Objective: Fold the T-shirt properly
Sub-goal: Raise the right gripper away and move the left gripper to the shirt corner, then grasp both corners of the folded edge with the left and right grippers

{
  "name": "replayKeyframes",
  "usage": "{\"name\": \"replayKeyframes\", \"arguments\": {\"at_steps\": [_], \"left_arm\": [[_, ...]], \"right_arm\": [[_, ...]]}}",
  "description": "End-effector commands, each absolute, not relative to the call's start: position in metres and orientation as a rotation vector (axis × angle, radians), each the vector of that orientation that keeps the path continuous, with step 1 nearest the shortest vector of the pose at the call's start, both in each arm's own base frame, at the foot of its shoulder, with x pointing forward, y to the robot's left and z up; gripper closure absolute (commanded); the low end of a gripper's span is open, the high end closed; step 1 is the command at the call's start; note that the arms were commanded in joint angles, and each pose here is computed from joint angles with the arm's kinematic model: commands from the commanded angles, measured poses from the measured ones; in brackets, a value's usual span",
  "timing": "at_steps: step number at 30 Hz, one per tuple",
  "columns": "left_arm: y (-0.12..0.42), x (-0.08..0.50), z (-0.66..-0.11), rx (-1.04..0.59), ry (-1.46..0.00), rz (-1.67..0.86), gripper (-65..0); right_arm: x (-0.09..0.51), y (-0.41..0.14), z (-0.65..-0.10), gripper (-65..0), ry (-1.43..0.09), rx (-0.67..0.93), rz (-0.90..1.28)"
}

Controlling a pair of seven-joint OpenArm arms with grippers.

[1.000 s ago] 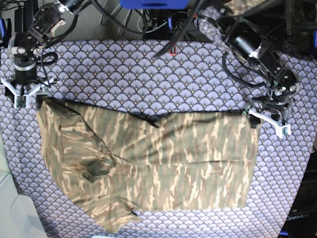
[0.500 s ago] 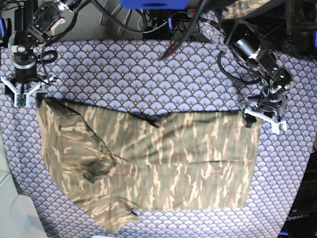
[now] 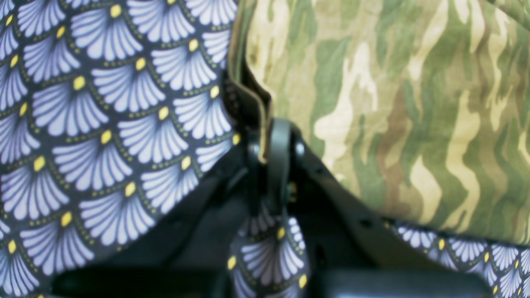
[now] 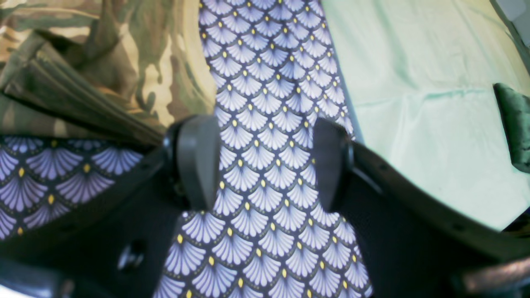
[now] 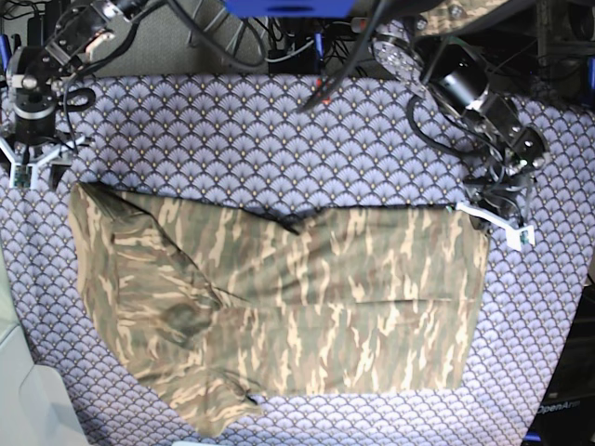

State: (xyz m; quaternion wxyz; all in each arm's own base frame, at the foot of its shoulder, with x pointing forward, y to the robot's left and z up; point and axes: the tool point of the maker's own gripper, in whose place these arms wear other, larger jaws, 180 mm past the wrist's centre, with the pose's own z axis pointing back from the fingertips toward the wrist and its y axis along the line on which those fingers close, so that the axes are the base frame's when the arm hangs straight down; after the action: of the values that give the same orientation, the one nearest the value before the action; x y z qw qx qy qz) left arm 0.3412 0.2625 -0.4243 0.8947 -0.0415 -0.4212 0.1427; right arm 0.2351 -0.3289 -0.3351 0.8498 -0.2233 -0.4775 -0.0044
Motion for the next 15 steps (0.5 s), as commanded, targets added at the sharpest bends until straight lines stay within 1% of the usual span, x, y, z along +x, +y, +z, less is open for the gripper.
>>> {"name": "replayKeyframes", "arguments": {"at_steps": [1,7,11,15], "left_arm": [[0.272,0.351,-0.409,-0.063,-0.922,0.291,0.0],[0.299,0.347,-0.402,-0.009,-0.925,0.283,0.0],[0.3,0.347,-0.401,-0.006,-0.927,0.283,0.0],[0.307,0.345,-0.399,0.009,-0.926,0.279,0.0]], "right_arm": [[0.24,-0.333,-0.319,-36.5,-1.058,-0.495,-0.007],[0.241,-0.327,-0.325,-36.5,-1.049,-0.476,0.001],[0.242,-0.31,-0.347,-36.5,-1.014,-0.409,0.034],[0.242,-0.306,-0.354,-36.5,-1.0,-0.391,0.039]]}}
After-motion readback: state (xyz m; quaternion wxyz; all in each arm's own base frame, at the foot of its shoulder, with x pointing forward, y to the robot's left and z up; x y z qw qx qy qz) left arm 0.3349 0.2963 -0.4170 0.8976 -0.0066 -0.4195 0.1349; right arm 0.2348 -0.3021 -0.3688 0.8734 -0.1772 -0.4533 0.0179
